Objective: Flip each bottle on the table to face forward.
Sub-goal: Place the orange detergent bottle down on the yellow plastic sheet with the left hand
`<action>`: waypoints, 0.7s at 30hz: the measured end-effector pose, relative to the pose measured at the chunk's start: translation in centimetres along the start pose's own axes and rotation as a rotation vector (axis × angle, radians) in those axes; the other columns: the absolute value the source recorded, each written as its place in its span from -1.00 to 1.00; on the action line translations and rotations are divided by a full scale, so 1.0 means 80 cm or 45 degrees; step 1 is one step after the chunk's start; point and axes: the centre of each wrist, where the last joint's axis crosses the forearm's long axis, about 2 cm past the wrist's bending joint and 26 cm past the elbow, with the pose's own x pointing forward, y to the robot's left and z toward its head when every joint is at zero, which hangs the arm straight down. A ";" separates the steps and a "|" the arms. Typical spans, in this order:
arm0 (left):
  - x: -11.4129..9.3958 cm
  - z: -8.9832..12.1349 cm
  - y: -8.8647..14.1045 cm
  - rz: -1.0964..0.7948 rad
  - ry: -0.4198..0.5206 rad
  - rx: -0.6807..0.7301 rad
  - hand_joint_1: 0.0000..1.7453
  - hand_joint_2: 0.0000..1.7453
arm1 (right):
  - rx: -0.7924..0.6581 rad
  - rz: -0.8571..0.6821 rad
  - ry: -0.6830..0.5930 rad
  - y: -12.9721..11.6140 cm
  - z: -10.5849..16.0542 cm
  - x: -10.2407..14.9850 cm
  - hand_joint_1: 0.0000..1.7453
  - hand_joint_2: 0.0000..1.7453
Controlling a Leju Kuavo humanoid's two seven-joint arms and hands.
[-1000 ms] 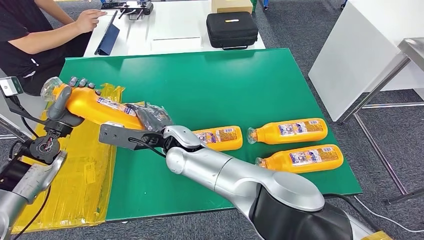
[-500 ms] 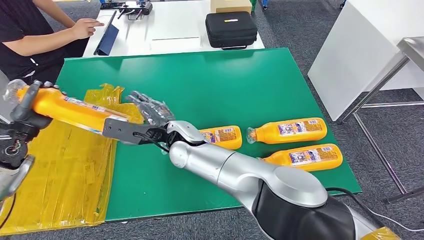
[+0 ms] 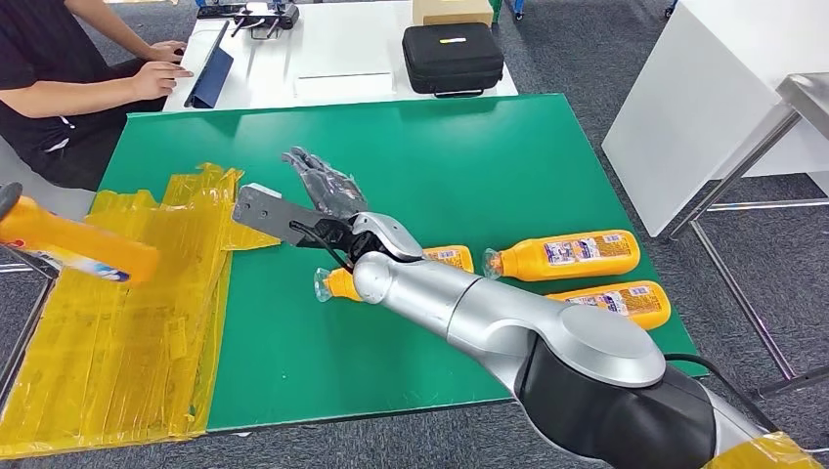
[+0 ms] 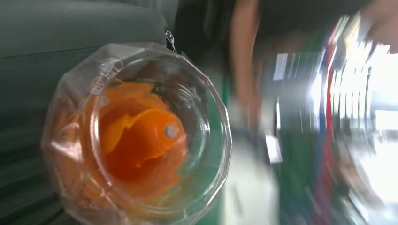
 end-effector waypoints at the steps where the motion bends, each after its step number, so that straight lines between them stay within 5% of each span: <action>1: 0.003 0.002 -0.003 -0.224 -0.087 0.057 1.00 1.00 | -0.009 -0.009 -0.002 -0.003 0.000 -0.002 -1.00 -1.00; 4: 0.001 0.017 -0.018 -0.683 -0.367 0.057 1.00 1.00 | -0.023 -0.031 -0.015 -0.012 0.001 -0.011 -1.00 -1.00; 7: -0.028 0.046 -0.041 -0.895 -0.517 -0.088 1.00 1.00 | -0.040 -0.043 -0.014 -0.023 0.002 -0.025 -1.00 -1.00; 11: -0.063 0.081 -0.066 -0.921 -0.509 -0.190 1.00 1.00 | -0.060 -0.050 -0.002 -0.036 0.004 -0.038 -1.00 -1.00; 21: -0.072 0.091 -0.091 -0.930 -0.542 -0.221 1.00 1.00 | -0.084 -0.055 -0.009 -0.047 0.007 -0.050 -1.00 -1.00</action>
